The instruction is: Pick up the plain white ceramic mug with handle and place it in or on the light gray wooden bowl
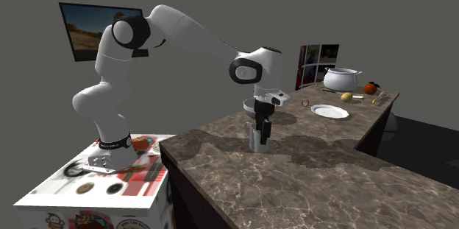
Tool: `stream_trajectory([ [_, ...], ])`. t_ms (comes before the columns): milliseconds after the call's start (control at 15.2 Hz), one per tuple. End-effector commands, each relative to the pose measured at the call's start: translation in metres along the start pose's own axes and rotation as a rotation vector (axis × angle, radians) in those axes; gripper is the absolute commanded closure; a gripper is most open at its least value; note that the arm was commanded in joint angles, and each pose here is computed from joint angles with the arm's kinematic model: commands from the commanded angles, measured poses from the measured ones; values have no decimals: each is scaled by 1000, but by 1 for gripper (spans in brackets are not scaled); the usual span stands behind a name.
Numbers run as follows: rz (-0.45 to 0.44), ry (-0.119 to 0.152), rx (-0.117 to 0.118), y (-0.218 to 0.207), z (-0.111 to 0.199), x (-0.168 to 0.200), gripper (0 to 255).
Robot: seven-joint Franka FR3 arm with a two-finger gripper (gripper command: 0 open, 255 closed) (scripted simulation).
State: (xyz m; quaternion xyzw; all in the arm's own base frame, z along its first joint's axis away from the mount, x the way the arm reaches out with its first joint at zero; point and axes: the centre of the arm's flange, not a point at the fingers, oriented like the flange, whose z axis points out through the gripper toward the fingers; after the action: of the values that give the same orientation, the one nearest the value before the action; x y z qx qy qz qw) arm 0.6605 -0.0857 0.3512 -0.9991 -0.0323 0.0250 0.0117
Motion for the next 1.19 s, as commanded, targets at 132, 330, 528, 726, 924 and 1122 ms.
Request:
stream_trajectory([
  [132, 0, 1, 0, 0, 2, 0, 0],
  [330, 0, 0, 0, 0, 2, 0, 0],
  [528, 0, 0, 0, 0, 2, 0, 255],
  [726, 0, 0, 0, 0, 2, 0, 255],
  [924, 0, 0, 0, 0, 2, 0, 255],
  [1122, 0, 1, 0, 0, -8, 0, 255],
])
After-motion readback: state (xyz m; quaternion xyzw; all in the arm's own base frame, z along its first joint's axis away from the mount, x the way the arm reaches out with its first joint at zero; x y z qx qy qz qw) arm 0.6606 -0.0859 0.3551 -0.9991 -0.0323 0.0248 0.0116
